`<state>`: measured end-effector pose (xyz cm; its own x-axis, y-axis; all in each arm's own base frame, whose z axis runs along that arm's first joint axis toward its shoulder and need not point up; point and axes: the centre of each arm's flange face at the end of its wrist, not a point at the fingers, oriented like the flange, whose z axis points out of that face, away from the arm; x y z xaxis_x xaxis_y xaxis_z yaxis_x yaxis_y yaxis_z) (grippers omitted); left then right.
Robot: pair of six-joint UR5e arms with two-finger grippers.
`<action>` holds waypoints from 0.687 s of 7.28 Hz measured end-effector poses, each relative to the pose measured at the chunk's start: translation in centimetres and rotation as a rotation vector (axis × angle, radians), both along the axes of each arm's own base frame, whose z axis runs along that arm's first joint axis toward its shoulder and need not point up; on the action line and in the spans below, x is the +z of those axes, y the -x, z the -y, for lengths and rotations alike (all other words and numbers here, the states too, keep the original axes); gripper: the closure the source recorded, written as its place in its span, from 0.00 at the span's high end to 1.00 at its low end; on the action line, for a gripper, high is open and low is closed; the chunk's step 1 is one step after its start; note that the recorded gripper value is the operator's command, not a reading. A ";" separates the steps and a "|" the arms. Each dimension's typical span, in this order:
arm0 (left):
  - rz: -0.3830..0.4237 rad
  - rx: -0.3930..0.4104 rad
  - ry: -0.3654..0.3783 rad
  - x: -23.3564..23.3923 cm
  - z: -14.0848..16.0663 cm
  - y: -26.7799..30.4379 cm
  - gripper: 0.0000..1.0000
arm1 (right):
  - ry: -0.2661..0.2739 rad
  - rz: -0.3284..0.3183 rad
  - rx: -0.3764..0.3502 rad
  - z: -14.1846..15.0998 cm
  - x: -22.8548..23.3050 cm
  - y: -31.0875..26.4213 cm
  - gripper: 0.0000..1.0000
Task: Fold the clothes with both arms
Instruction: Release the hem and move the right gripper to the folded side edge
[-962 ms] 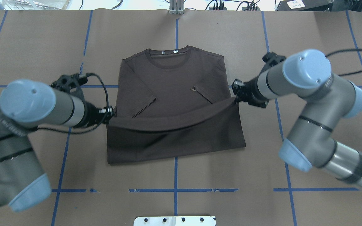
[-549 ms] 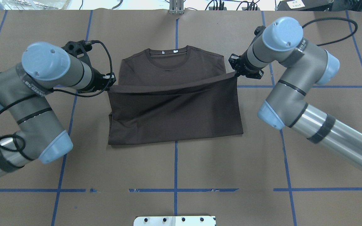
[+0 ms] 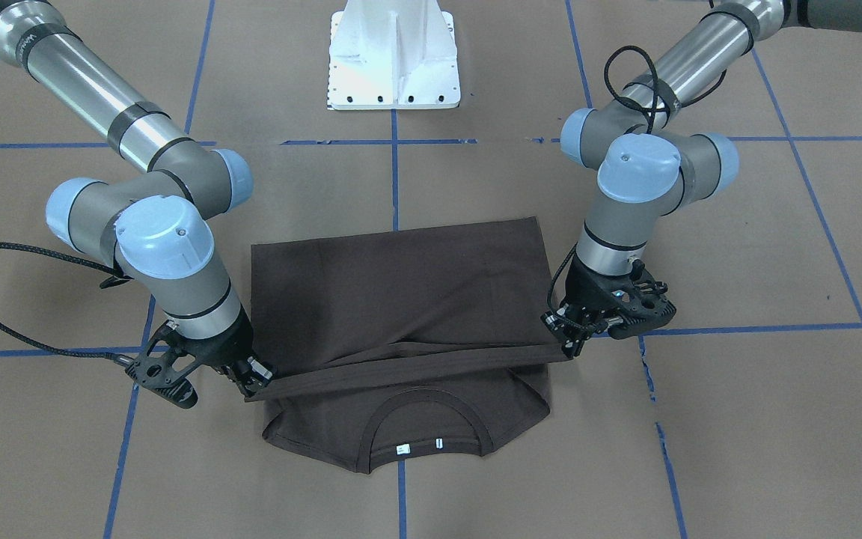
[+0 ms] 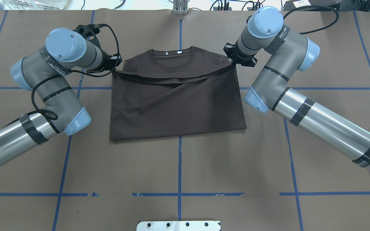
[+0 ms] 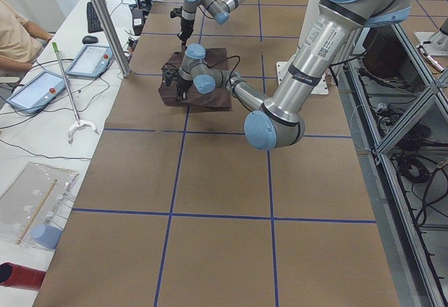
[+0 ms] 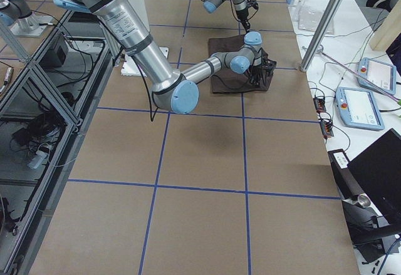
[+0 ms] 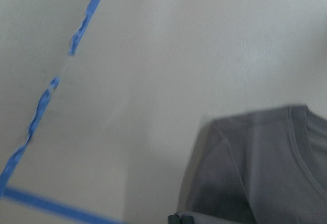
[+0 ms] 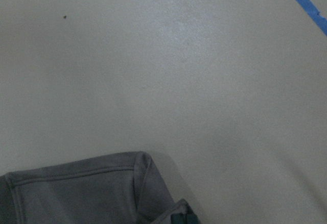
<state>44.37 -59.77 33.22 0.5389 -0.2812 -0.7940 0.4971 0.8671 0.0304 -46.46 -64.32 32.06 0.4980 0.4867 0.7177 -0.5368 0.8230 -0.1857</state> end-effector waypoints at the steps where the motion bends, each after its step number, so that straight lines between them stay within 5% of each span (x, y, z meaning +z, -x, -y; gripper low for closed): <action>1: 0.000 -0.004 -0.009 0.0 0.5 -0.2 0.51 | -0.018 0.003 0.009 0.4 -1.1 0.3 0.69; 3: -0.043 -0.015 -0.048 -0.4 1.0 0.8 0.51 | -0.044 0.044 0.019 0.3 -3.9 -0.5 0.76; 5: -0.076 -0.029 -0.070 -1.2 1.2 1.8 0.53 | -0.031 0.096 -0.027 -4.4 -2.4 -1.6 0.81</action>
